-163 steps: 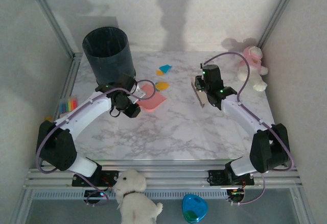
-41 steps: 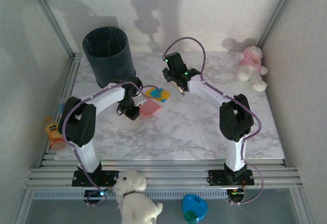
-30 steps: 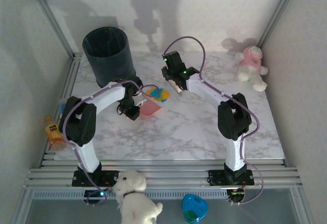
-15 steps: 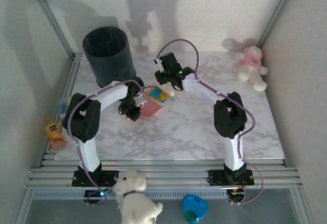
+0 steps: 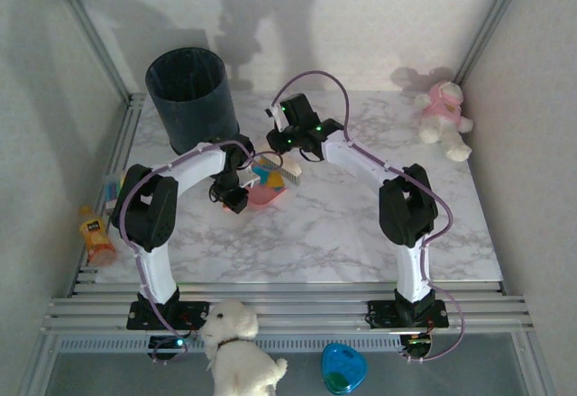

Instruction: Sweep away the paper scraps from the table

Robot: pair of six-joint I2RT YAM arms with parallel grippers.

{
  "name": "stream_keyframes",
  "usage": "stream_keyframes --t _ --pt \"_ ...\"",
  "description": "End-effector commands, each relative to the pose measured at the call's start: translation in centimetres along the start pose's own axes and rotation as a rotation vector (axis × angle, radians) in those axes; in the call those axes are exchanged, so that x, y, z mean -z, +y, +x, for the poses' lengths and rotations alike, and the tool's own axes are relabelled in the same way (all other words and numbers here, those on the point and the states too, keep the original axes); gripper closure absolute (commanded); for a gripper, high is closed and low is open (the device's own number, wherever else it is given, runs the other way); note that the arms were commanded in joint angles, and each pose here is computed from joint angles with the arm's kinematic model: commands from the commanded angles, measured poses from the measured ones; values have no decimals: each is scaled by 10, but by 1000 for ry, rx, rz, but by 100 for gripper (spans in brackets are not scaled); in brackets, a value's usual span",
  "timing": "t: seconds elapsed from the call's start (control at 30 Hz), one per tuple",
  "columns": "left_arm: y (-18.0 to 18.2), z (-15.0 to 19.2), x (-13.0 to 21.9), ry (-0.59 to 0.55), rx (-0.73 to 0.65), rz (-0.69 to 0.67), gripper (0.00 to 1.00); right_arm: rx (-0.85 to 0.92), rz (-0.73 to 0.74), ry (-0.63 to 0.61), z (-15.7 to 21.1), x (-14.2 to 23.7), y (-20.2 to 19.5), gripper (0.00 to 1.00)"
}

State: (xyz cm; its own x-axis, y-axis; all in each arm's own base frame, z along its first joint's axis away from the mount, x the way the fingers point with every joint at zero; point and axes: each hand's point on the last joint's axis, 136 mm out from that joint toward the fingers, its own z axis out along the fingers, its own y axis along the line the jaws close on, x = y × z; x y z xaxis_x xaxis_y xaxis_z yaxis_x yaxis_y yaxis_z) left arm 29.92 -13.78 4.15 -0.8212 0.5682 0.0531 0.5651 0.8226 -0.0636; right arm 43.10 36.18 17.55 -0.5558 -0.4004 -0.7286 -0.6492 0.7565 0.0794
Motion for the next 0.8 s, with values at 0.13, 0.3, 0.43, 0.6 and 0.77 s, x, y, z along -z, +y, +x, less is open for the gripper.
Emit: stream_keyframes --t 0.13,0.3,0.43,0.6,0.77 --pt "-3 8 -2 58 -1 4 100 -4 -70 -2 -3 23 23 100" --pt "-2 10 -2 59 1 0 100 -18 -6 -46 -15 35 13 100" --pt "-2 11 -2 58 3 1 100 -26 69 -78 -24 44 1 100" --pt "-3 11 0 48 -2 -2 100 -36 107 -105 -31 49 -6 100" --pt "-7 10 -1 48 -17 7 100 -51 135 -105 -33 46 -13 100"
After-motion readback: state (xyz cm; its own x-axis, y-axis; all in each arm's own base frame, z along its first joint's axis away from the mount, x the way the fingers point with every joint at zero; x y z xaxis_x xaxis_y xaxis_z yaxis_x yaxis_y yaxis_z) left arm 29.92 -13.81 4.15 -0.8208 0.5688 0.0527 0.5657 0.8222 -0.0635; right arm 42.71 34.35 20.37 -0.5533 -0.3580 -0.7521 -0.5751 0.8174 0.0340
